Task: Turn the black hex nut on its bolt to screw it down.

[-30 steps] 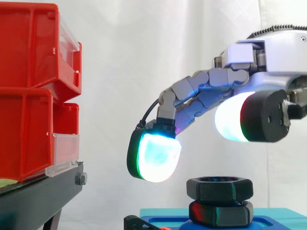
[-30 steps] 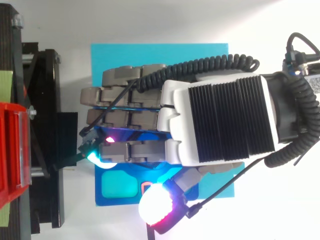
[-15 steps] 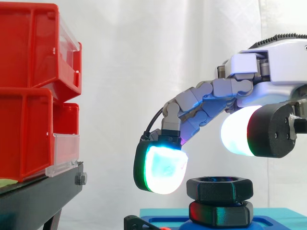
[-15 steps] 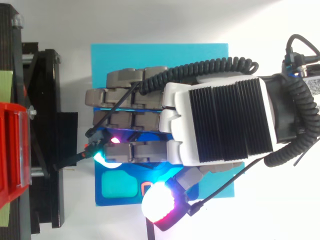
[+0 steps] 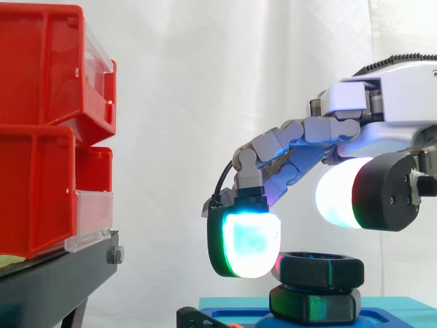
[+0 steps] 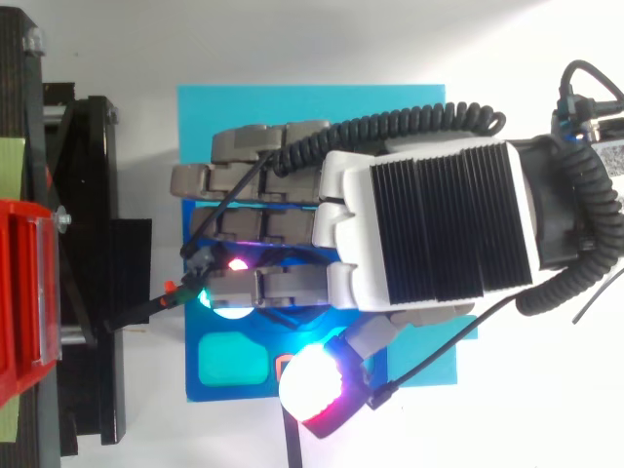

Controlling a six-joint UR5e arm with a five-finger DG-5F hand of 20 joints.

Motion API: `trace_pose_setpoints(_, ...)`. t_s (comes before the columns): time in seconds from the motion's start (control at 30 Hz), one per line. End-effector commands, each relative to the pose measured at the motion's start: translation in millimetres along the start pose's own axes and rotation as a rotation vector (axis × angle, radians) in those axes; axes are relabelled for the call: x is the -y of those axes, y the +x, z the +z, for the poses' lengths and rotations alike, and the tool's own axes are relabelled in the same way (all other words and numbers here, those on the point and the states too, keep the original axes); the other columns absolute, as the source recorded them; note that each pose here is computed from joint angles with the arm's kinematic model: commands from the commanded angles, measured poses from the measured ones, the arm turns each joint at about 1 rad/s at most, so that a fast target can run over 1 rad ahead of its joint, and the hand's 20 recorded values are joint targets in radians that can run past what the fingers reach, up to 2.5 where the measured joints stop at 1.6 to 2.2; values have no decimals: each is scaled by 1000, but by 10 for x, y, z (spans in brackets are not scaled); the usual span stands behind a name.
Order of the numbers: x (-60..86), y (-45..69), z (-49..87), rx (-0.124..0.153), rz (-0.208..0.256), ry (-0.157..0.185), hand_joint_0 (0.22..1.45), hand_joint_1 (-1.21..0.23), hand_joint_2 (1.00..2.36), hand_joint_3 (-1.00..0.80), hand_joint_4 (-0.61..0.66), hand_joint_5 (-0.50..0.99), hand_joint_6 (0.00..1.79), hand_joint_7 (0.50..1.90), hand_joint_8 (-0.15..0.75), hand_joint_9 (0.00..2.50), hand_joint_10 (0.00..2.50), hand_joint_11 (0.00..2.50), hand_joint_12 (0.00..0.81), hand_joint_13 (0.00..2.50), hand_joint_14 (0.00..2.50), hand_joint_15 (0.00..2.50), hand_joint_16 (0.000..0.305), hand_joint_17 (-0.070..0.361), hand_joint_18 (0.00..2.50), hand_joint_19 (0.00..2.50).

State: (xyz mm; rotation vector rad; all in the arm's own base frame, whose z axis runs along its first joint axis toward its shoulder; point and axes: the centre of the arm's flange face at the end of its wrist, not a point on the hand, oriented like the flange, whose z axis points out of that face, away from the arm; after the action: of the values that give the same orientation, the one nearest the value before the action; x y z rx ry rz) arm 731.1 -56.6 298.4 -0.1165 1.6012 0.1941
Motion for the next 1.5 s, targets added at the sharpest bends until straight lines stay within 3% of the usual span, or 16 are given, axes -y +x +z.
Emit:
trace_pose_setpoints(0.0, 56, 4, -18, -2, -7, 8, 531, -211, 1000, -500, 69, -6, 504, 1242, 219, 695, 0, 0, 295, 465, 0, 0, 44, 99, 414, 309)
trace_pose_setpoints(0.47, 387, 17, -153, -11, -36, 9, 531, -211, 1000, -500, 71, -6, 504, 1243, 223, 712, 0, 0, 295, 485, 0, 0, 44, 98, 429, 310)
trace_pose_setpoints(0.5, 462, 162, -141, -26, -33, 8, 531, -211, 1000, -500, 67, -7, 504, 1235, 223, 711, 0, 0, 296, 485, 0, 0, 44, 98, 429, 314)
trace_pose_setpoints(0.53, 471, 172, -143, -27, -31, 7, 531, -211, 1000, -500, 75, -10, 504, 1219, 226, 711, 0, 0, 296, 485, 0, 0, 44, 99, 431, 313)
trace_pose_setpoints(0.67, 529, 110, -117, 13, -38, -7, 531, -208, 1000, -500, 90, -16, 504, 1170, 225, 709, 0, 0, 295, 483, 0, 0, 44, 99, 434, 313)
trace_pose_setpoints(0.83, 491, -1, -102, -15, -33, -23, 525, -195, 1000, -500, 129, -32, 504, 1067, 229, 703, 0, 0, 300, 474, 0, 0, 45, 101, 431, 323)
trace_pose_setpoints(1.03, 451, -126, -49, 0, -36, -28, 519, -186, 1000, -500, 148, -41, 504, 1009, 235, 687, 0, 0, 305, 463, 0, 0, 45, 102, 424, 324)
trace_pose_setpoints(1.23, 366, -132, -15, 3, -31, -39, 513, -176, 1000, -500, 155, -58, 504, 879, 237, 669, 0, 0, 310, 453, 0, 0, 46, 104, 417, 323)
trace_pose_setpoints(1.47, 151, -129, 68, 8, -21, -50, 512, -175, 1000, -500, 154, -56, 504, 898, 233, 668, 0, 0, 313, 449, 0, 0, 46, 105, 405, 324)
